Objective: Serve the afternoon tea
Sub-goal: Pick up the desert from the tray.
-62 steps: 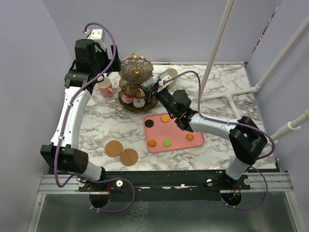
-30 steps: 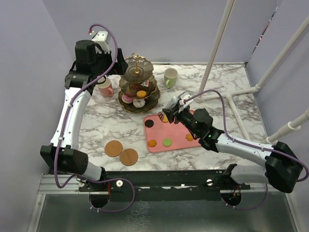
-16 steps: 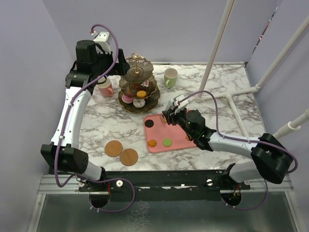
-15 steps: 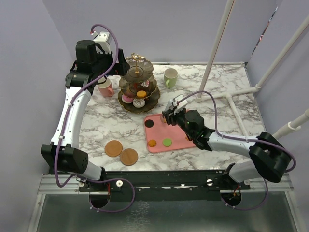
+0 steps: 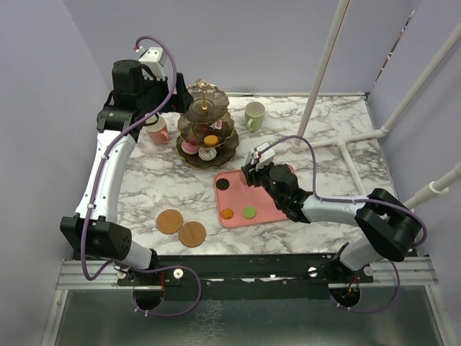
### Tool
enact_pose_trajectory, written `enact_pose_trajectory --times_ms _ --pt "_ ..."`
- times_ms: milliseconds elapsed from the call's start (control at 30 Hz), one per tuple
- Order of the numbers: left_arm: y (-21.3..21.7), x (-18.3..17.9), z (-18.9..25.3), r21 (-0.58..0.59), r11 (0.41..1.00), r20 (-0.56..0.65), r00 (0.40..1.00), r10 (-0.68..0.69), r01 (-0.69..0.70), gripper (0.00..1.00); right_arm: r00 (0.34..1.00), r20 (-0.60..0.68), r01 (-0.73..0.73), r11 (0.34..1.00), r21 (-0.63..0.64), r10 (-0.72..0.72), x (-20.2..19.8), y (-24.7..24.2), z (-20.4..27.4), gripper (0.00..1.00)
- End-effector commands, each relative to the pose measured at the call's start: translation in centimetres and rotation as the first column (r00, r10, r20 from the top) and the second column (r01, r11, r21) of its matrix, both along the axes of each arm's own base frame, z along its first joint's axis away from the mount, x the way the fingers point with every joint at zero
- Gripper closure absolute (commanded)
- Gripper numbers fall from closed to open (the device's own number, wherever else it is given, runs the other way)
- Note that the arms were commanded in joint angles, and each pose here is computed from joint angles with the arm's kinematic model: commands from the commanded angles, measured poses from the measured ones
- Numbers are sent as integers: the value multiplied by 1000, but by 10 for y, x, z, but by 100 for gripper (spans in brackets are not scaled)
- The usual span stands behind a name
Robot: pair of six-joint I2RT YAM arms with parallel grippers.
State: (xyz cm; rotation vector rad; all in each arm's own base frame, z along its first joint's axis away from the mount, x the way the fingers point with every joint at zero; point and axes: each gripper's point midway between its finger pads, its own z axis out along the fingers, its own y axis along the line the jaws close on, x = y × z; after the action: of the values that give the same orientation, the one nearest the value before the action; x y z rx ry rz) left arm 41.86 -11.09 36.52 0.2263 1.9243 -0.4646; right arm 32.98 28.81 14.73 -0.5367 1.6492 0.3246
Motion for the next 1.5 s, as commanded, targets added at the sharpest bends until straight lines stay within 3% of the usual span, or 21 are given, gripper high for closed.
enact_pose_trajectory --times_ms 0,300,600,833,1167,1467 --pt "-2 -6 13 -3 1000 38 999 -21 21 1 997 51 47 998 30 -49 15 0 12 49" --pt "0 -4 17 -1 1000 48 999 -7 7 1 999 46 21 999 29 -23 22 7 6 53" --pt "3 4 17 10 1000 52 999 13 -13 1 996 80 -37 999 22 35 14 10 25 87" --pt "1 7 10 13 1000 37 999 0 0 1 982 158 -110 993 48 102 5 16 79 98" --pt "5 7 11 13 1000 43 999 24 -24 1 930 296 -272 951 145 220 -1 65 171 99" --pt "9 3 19 27 999 68 997 40 -41 1 895 340 -360 918 164 290 7 126 187 99"
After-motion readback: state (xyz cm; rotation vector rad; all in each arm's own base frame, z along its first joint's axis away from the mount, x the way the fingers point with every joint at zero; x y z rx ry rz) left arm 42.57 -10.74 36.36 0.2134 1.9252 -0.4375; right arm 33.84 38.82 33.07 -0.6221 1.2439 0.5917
